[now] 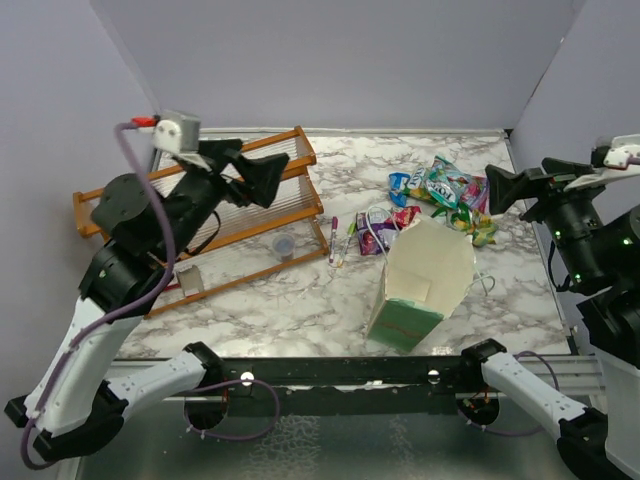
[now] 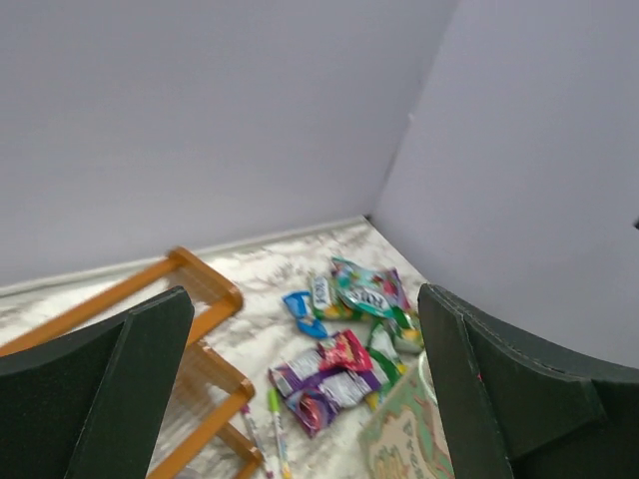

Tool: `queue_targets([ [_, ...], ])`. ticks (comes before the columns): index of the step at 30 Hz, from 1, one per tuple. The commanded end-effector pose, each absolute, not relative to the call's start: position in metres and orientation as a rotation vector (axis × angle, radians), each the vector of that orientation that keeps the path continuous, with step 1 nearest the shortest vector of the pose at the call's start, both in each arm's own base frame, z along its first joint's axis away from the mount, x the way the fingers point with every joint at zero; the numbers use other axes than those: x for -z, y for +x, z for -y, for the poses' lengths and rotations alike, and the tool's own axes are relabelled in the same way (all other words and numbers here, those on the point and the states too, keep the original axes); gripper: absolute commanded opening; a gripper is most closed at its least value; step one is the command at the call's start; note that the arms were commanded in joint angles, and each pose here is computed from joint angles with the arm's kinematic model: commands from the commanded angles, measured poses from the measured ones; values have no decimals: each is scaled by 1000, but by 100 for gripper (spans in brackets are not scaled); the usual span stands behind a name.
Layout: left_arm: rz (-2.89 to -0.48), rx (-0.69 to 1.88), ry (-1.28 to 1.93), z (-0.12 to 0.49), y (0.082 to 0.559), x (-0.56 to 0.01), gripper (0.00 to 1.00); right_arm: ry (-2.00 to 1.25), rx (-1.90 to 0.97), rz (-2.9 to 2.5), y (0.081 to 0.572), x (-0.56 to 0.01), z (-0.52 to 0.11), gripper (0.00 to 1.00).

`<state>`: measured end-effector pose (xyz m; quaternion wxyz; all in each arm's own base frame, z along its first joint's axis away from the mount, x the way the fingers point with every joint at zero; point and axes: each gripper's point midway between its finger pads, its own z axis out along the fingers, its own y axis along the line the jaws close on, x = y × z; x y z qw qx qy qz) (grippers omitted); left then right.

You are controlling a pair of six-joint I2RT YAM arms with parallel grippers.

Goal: Take the snacks out of the paper bag

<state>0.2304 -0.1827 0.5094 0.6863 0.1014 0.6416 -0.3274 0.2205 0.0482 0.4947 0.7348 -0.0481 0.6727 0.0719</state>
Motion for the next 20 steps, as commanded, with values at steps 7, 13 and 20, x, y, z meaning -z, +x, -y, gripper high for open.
queue_targets([
  [7, -1362, 374, 0, 85, 219, -528, 99, -115, -193, -1391, 200, -529, -46, 99],
  [13, -1363, 327, -18, 72, 215, -529, 99, -119, -188, -1399, 204, -527, -47, 99],
  [20, -1361, 304, -31, 67, 214, -531, 99, -136, -164, -1397, 204, -524, -45, 99],
])
